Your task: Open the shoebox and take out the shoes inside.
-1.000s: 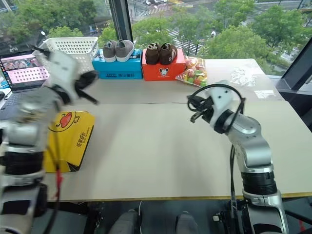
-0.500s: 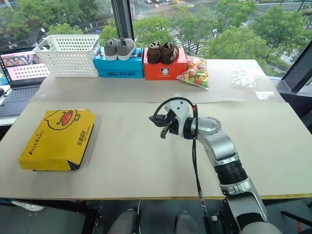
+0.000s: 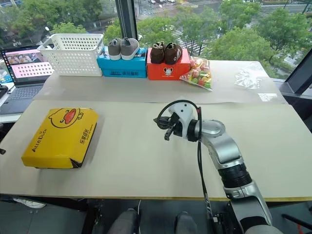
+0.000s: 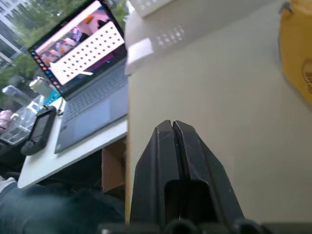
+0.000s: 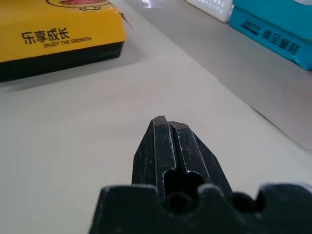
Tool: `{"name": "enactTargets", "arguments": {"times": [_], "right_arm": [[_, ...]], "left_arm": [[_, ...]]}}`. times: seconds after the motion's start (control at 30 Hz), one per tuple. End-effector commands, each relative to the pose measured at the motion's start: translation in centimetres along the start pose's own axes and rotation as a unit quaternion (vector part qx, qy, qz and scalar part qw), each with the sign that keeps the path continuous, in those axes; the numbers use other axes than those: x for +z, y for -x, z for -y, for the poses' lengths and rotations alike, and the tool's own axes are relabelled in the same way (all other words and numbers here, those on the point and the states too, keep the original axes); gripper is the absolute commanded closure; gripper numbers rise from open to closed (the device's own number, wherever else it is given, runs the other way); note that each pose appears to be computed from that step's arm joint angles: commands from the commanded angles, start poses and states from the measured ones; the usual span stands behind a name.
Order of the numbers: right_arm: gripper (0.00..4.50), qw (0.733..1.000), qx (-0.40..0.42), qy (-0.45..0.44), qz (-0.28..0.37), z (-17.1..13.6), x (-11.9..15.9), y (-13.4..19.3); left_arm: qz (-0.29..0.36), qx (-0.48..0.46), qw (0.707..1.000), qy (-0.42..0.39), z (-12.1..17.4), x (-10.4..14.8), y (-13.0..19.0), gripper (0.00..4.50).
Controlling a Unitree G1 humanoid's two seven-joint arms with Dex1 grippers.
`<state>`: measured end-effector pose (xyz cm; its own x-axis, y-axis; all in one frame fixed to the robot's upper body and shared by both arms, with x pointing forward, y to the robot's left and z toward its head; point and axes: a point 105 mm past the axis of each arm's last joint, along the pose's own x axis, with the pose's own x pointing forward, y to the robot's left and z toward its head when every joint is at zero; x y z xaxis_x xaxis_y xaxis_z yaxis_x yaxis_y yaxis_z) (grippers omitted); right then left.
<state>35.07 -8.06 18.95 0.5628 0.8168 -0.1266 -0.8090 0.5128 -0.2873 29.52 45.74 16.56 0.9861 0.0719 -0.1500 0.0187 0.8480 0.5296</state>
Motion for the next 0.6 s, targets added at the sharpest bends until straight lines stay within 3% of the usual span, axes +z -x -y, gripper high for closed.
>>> {"name": "enactTargets", "arguments": {"times": [0.03, 0.3, 0.43, 0.6], "right_arm": [[4.5, 1.0, -0.022, 0.013, 0.013, 0.7, 1.2, 1.4], [4.5, 1.0, -0.017, 0.013, -0.003, 0.4, 0.9, 2.8], [4.5, 0.998, 0.015, 0.023, 0.051, -1.0, 3.0, 3.1], [4.5, 0.994, 0.061, 0.017, 0.087, -2.7, 4.7, 3.8]], "left_arm": [[-0.012, -0.026, 0.999, -0.03, 1.2, 0.0, -0.9, 4.45], [-0.004, -0.136, 0.991, -0.007, 7.1, 0.3, -4.0, 4.45], [0.019, -0.203, 0.979, -0.006, 10.6, 1.1, -5.1, 4.45], [0.048, -0.244, 0.968, -0.012, 13.0, 2.7, -6.1, 4.45]]}}
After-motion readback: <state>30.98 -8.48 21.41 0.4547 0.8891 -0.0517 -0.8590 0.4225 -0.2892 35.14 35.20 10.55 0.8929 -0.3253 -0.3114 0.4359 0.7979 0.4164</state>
